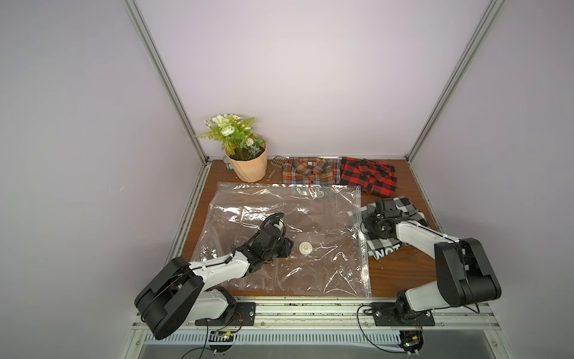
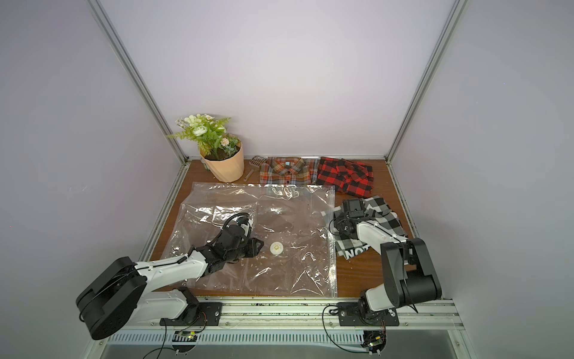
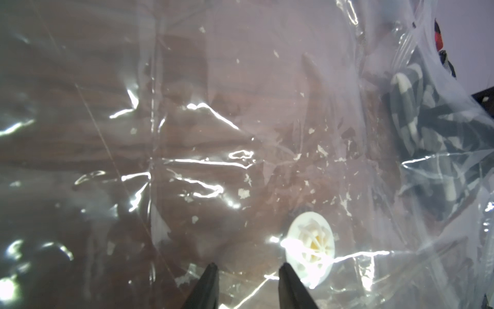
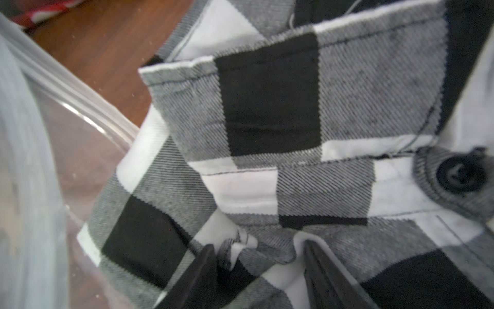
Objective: Take the shirt out of the vacuum bag
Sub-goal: Place the shirt at the center of the board.
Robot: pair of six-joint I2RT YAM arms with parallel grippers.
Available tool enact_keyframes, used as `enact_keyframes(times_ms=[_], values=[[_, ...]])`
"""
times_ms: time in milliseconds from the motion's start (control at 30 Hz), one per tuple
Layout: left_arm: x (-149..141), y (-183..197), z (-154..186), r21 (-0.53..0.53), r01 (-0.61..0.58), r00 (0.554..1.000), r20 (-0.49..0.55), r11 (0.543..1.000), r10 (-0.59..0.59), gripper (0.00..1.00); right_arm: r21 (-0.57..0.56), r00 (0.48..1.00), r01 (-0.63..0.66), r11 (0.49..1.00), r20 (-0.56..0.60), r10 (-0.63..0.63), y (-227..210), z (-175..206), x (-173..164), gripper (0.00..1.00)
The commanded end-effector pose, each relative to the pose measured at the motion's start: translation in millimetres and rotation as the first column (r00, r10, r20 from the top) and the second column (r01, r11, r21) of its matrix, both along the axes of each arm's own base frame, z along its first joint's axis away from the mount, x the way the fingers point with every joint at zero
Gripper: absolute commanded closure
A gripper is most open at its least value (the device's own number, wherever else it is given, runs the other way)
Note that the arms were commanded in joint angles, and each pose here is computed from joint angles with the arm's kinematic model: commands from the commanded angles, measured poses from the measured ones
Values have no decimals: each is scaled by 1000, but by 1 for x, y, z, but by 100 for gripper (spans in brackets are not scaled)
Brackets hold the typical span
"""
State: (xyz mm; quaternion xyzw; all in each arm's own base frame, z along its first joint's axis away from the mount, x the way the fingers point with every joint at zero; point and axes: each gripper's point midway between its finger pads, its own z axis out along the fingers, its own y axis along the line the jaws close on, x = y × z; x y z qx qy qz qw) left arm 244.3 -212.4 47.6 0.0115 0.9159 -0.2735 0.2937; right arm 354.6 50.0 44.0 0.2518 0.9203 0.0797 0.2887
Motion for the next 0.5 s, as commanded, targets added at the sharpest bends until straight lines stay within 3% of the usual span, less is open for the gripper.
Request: enact_keyframes(times_ms=[0,233,467], values=[[2,7,1,1,-33,999,0,999,33,61,44,999,18,999,-33,-16,10,-14,10,43],[0,10,1,12,-34,999,6,999,34,61,75,999,35,997,1,-35,16,-1,33,42],[3,8,12,-15,-36,999,32,999,37,60,111,995,-10,994,100,-1,11,52,23,37]])
